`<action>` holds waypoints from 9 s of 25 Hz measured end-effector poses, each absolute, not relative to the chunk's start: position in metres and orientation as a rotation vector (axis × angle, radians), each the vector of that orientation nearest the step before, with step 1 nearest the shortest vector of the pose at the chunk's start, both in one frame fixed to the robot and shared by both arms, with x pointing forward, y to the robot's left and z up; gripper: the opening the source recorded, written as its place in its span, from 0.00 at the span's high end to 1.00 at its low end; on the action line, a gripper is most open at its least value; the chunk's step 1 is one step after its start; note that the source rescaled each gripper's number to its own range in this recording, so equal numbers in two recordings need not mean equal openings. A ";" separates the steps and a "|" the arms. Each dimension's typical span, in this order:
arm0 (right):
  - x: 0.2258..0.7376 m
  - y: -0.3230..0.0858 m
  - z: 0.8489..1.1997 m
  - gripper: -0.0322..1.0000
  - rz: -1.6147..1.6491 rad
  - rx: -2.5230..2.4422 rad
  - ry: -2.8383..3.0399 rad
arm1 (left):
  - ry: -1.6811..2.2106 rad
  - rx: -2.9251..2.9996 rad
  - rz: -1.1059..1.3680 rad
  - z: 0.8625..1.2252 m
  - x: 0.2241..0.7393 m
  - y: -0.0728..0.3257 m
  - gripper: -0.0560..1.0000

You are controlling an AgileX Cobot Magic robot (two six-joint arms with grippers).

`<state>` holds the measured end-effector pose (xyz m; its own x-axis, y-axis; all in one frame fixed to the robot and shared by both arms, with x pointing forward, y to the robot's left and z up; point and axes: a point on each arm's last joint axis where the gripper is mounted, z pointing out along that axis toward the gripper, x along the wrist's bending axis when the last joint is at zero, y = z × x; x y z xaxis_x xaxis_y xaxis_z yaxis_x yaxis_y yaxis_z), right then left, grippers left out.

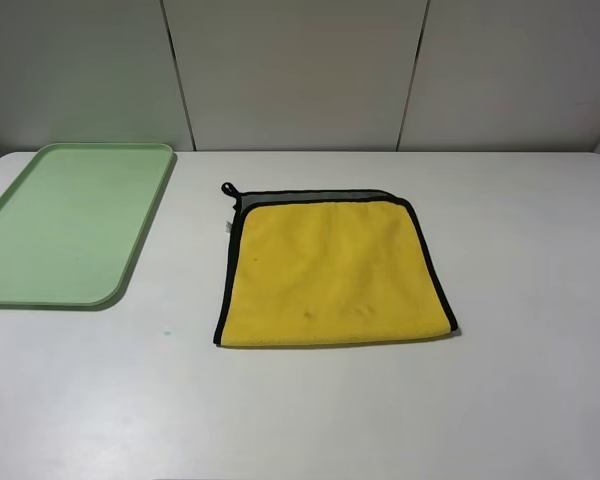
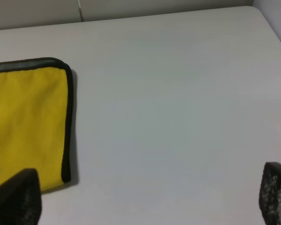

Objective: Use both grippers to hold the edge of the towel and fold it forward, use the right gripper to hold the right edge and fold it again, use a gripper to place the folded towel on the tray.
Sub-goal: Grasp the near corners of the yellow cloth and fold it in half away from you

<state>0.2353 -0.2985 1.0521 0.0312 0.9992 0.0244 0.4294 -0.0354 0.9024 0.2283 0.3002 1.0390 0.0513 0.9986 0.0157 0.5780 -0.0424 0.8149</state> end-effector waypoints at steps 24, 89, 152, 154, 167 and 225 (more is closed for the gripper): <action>0.235 -0.299 1.052 0.00 0.969 1.565 1.494 | 1.596 1.693 0.840 1.039 0.228 0.300 0.02; 0.355 -0.295 1.186 0.00 0.886 1.452 1.694 | 1.629 1.949 0.745 1.118 0.337 0.298 0.03; 0.501 -0.183 0.909 0.00 0.118 -0.124 3.103 | 0.490 2.835 -0.031 1.012 0.458 0.120 0.07; 0.502 -0.183 0.908 0.00 0.124 -0.132 3.084 | 0.491 2.832 -0.029 1.012 0.458 0.120 0.07; 0.503 -0.182 0.887 0.00 0.097 -0.209 3.123 | 0.492 2.828 -0.023 1.012 0.458 0.119 0.08; 0.511 -0.177 0.880 0.00 0.164 -0.137 3.064 | 0.053 2.889 -0.204 0.890 0.490 0.064 0.09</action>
